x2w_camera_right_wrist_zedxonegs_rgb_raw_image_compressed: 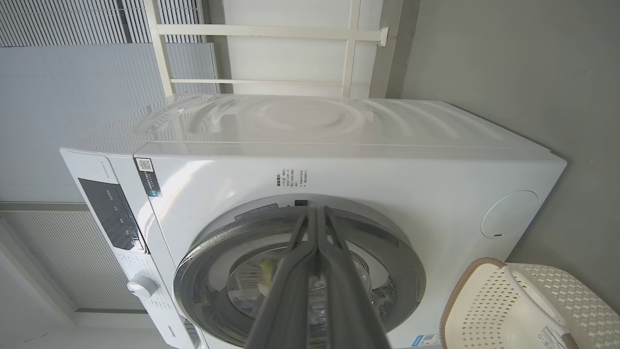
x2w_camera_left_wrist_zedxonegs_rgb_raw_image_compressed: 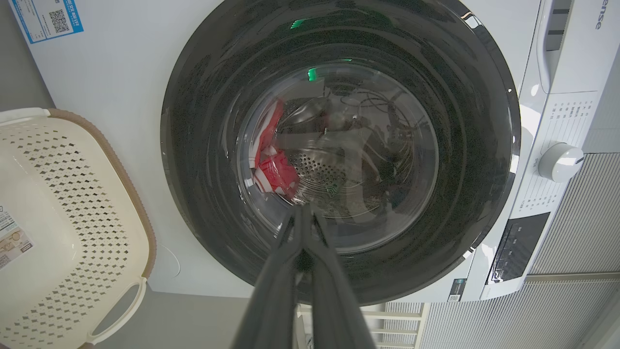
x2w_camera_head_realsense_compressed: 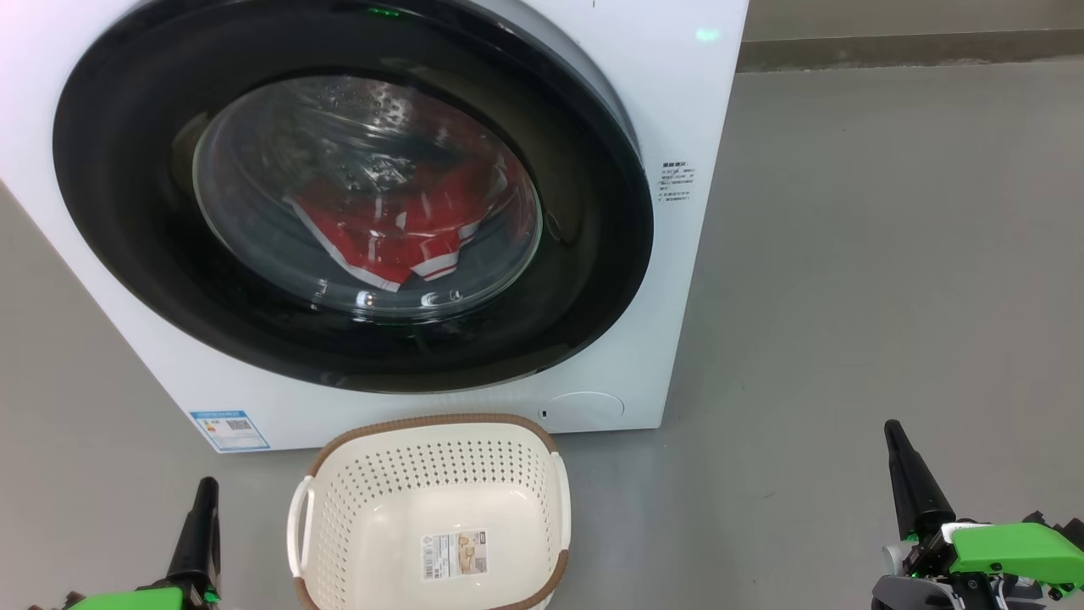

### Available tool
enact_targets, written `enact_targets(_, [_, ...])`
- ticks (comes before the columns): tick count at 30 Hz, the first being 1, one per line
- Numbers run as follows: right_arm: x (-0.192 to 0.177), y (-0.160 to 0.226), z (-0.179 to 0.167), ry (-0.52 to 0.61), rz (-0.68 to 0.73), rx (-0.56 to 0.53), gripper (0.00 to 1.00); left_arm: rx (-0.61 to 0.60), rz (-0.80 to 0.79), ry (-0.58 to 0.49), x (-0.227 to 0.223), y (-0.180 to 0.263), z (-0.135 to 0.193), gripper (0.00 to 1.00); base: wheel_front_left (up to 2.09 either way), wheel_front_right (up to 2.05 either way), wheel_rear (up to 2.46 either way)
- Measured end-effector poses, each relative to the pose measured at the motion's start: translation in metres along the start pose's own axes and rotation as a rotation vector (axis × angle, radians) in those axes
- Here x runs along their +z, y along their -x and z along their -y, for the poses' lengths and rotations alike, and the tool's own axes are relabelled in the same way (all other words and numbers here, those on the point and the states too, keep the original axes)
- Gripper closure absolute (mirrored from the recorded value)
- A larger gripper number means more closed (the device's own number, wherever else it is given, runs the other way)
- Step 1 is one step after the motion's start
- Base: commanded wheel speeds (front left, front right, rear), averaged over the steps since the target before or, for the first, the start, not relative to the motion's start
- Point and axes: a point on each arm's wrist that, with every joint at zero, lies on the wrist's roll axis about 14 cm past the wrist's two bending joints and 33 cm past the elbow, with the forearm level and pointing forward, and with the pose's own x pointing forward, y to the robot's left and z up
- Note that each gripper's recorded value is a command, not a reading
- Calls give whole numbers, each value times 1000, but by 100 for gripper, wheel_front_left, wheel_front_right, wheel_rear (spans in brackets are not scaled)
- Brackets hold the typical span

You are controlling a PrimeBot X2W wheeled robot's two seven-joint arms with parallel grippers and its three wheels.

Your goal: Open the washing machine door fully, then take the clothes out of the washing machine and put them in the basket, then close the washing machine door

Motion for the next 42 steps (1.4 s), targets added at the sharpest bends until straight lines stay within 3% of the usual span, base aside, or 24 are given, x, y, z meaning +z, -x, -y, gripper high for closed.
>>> enact_targets(42, [0, 0, 0, 0, 0, 0, 100, 0, 0, 0, 0, 0, 0, 100, 0, 0, 0])
